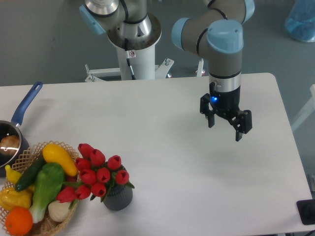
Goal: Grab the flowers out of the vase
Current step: 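Move the open gripper toward the red tulips in the grey vase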
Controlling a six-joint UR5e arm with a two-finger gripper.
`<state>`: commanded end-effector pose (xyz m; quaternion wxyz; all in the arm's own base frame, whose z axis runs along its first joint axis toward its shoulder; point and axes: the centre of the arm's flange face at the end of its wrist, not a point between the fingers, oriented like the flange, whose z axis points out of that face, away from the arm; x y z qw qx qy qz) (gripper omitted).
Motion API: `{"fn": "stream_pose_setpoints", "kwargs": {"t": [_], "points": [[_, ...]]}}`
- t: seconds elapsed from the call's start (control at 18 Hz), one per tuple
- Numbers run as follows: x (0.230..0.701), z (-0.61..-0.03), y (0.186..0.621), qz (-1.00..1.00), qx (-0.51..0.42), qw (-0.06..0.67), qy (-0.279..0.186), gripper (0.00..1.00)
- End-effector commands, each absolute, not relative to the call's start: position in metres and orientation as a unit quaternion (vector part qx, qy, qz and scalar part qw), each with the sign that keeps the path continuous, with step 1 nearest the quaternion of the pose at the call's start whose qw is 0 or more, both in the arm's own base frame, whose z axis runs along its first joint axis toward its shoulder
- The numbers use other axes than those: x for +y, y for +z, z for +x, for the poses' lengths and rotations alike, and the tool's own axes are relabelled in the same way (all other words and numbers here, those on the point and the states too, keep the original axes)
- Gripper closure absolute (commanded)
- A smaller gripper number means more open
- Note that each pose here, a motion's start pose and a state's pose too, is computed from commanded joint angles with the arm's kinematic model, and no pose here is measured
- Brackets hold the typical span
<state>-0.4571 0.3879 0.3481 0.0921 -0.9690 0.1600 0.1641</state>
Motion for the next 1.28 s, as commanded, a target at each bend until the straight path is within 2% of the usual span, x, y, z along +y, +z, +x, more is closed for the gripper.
{"fn": "stream_pose_setpoints", "kwargs": {"t": [0.39, 0.67, 0.89, 1.11, 1.28], "points": [[0.388, -0.456, 0.347, -0.969, 0.159, 0.089, 0.164, 0.00], [0.390, -0.446, 0.322, -0.972, 0.167, 0.087, 0.141, 0.00], [0.399, -0.436, 0.318, -0.970, 0.178, 0.091, 0.135, 0.00], [0.409, -0.428, 0.317, -0.965, 0.184, 0.153, 0.109, 0.00], [0.418, -0.416, 0.318, -0.955, 0.177, 0.228, 0.074, 0.00]]}}
